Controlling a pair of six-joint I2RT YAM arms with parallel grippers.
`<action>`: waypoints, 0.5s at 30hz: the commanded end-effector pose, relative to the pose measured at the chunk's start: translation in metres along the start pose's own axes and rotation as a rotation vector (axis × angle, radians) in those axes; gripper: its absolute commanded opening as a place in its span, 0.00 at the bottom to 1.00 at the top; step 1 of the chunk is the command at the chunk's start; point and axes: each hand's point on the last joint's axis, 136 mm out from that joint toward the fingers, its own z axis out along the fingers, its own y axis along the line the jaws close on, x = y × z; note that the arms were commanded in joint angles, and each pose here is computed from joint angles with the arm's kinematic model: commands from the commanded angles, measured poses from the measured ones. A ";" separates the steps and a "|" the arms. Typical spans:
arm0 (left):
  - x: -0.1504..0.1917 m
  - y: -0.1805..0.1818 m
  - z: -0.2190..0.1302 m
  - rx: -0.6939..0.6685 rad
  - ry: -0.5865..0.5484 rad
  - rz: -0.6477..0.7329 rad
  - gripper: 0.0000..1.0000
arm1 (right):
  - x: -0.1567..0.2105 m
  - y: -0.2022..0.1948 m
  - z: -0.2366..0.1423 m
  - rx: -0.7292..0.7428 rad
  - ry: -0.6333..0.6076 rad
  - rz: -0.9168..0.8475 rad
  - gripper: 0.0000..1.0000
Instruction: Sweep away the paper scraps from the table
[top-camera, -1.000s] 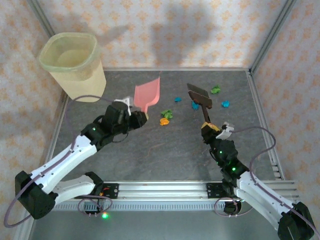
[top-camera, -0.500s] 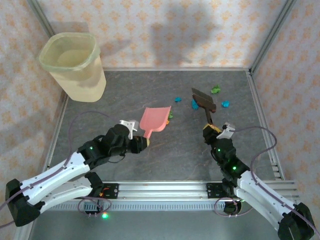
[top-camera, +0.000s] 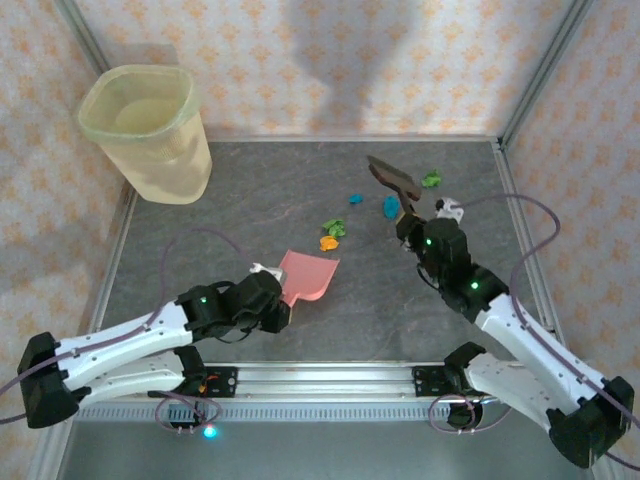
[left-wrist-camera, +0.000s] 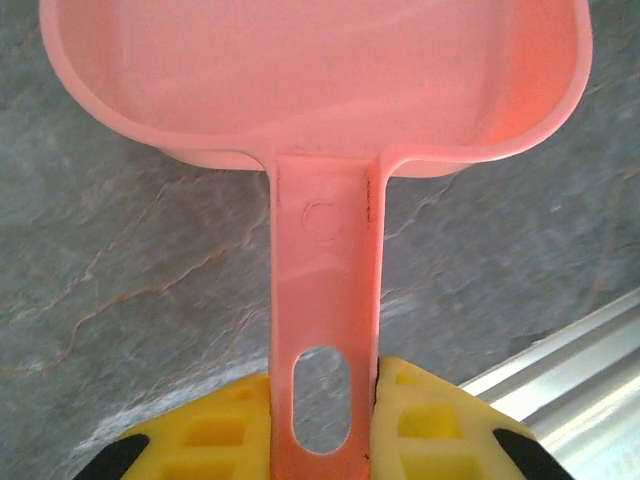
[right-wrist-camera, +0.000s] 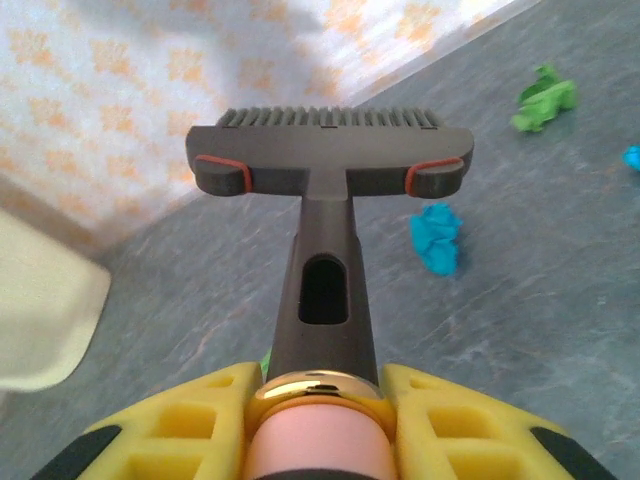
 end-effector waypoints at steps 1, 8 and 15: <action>0.008 0.014 0.008 -0.099 0.044 0.058 0.00 | 0.024 0.019 -0.004 0.006 0.260 -0.035 0.00; 0.013 0.019 0.023 -0.164 0.083 0.106 0.00 | 0.045 0.048 -0.002 -0.064 0.457 0.021 0.00; 0.005 0.025 0.033 -0.224 0.058 0.123 0.00 | 0.069 0.069 -0.002 -0.160 0.599 0.108 0.00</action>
